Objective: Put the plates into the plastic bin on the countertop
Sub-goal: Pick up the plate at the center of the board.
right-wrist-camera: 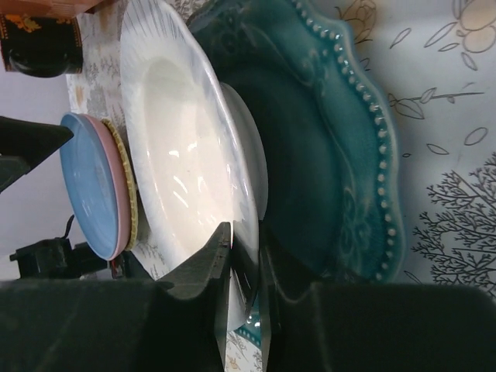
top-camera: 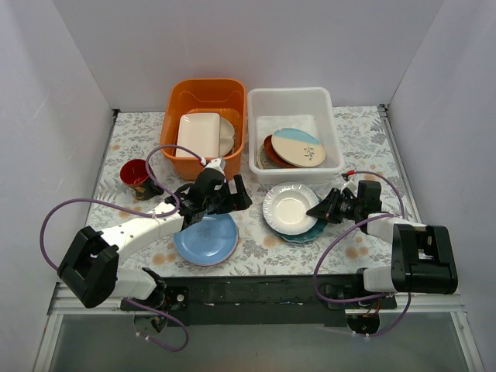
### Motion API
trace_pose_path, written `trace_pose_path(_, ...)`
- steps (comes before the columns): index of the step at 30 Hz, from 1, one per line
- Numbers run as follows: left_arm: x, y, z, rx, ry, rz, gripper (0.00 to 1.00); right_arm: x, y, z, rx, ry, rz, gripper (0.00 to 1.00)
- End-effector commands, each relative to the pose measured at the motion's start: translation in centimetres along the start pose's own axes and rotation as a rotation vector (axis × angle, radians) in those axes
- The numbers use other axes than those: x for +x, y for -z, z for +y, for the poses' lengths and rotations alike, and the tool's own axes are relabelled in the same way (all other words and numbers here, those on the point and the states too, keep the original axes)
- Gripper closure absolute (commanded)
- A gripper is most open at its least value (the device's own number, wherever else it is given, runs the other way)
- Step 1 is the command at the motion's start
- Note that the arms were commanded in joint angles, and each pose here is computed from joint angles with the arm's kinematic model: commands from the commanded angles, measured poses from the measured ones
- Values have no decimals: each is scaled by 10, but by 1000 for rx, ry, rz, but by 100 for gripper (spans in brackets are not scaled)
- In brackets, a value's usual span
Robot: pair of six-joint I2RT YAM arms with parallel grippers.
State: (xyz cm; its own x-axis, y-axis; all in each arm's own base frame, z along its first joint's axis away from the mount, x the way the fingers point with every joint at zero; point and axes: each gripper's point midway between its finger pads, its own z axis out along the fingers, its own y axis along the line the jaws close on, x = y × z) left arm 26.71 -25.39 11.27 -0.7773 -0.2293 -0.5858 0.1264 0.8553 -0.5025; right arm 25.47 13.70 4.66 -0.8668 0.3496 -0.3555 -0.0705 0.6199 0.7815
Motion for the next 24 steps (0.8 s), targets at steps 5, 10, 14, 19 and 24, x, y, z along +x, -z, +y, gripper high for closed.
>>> trace_pose_path(5,-6,4,-4,8,2,-29,2,-1,0,2,-15,46,-10,93)
trace_pose_path(10,-6,4,-2,3,1,-29,2,0,1,2,-16,53,-8,99)
trace_pose_path(14,-5,4,-2,3,4,-27,2,-1,2,4,-22,57,-9,99)
trace_pose_path(19,-5,4,-3,4,4,-29,2,-2,4,6,-20,68,-18,99)
trace_pose_path(24,-5,3,-4,5,3,-25,2,-3,7,9,-18,82,-18,99)
